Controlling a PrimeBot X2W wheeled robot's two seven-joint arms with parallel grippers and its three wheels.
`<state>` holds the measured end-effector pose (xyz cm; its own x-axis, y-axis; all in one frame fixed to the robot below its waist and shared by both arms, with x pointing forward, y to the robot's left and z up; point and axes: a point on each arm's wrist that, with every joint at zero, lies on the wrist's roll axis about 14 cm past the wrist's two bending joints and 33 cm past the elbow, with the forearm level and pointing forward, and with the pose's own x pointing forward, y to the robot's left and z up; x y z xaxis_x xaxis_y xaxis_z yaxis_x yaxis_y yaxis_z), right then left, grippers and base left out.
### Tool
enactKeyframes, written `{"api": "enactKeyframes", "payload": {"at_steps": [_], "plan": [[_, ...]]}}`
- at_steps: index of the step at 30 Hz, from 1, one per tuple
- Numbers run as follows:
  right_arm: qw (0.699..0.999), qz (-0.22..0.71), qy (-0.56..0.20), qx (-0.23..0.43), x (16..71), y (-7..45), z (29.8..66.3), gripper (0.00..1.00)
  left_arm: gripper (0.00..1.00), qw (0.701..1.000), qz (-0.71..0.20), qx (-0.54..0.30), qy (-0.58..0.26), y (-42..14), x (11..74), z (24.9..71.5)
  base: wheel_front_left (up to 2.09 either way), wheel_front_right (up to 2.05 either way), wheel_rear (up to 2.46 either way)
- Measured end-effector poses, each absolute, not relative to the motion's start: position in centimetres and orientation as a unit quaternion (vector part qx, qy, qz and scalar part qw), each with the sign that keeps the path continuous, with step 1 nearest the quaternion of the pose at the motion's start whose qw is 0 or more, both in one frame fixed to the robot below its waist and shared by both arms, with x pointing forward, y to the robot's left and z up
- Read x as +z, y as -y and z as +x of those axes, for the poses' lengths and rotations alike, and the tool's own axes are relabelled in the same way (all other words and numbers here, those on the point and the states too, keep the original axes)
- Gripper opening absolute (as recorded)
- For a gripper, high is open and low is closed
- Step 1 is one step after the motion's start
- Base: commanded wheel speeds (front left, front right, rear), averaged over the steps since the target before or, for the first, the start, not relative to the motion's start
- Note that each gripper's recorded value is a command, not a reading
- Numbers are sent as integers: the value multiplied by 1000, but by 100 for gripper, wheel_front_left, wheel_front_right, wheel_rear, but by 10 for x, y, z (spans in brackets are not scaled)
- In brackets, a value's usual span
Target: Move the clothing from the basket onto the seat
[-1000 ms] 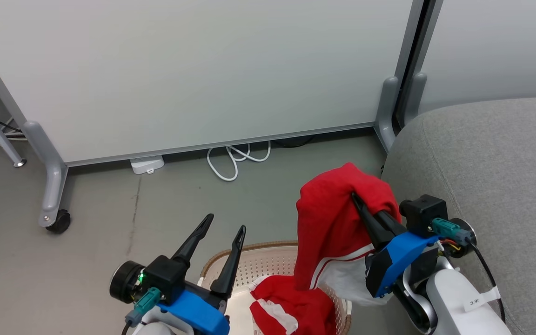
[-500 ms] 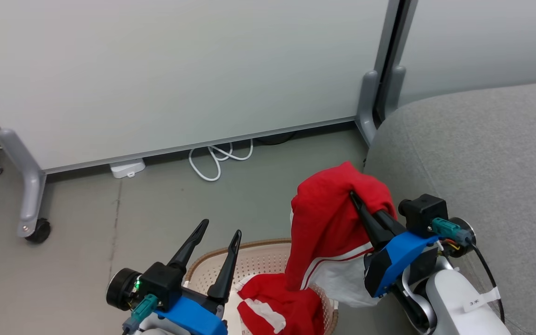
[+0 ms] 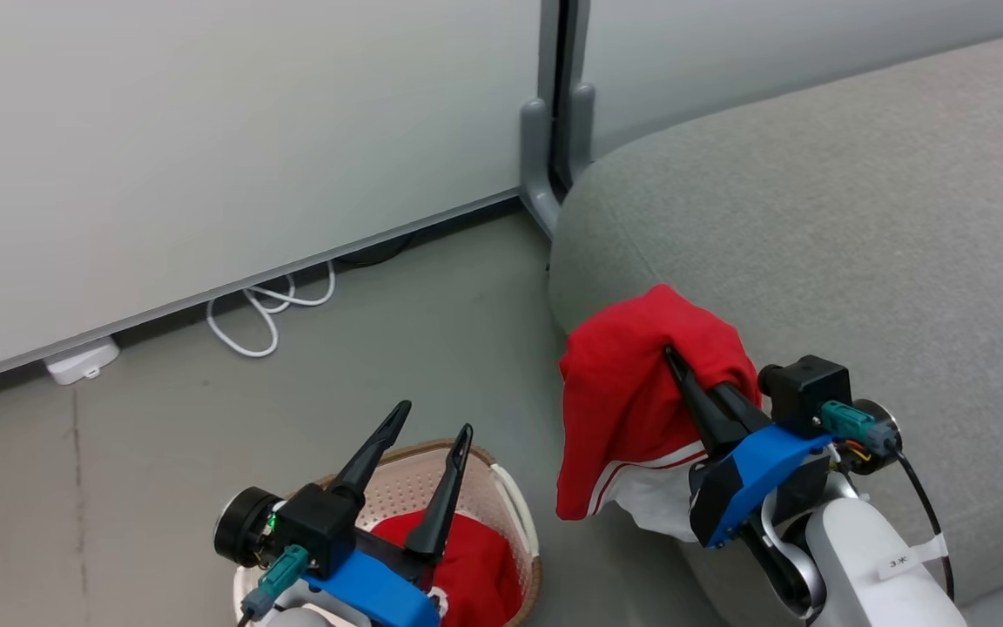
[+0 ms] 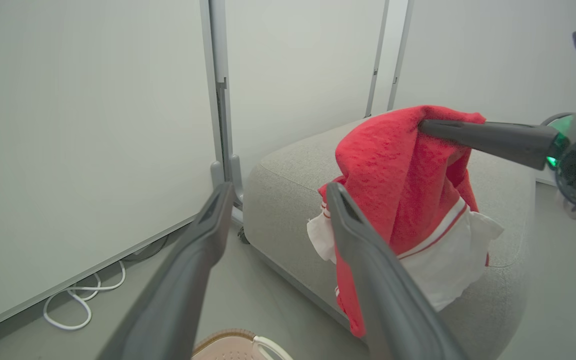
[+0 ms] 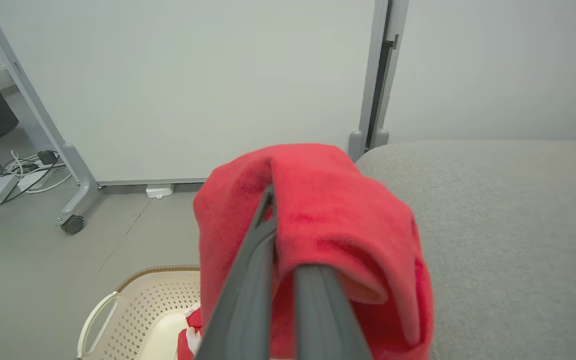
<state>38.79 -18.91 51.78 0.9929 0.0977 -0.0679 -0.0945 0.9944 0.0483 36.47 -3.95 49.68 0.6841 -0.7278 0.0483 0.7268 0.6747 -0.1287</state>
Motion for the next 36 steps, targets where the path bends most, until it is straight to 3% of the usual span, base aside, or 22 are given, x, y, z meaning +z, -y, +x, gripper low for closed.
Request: {"api": "enactKeyframes", "payload": {"at_steps": [22, 30, 36], "plan": [[994, 31, -56, -86, 501, 271, 335, 0, 100, 853, -78, -516, -25, 120, 482, 355, 0, 0, 0], [994, 39, -52, -93, 501, 276, 338, 0, 100, 853, -78, -516, -25, 118, 480, 356, 0, 0, 0], [993, 41, -51, -102, 513, 296, 364, 0, 100, 853, -80, -516, -20, 116, 477, 368, 0, 0, 0]]}}
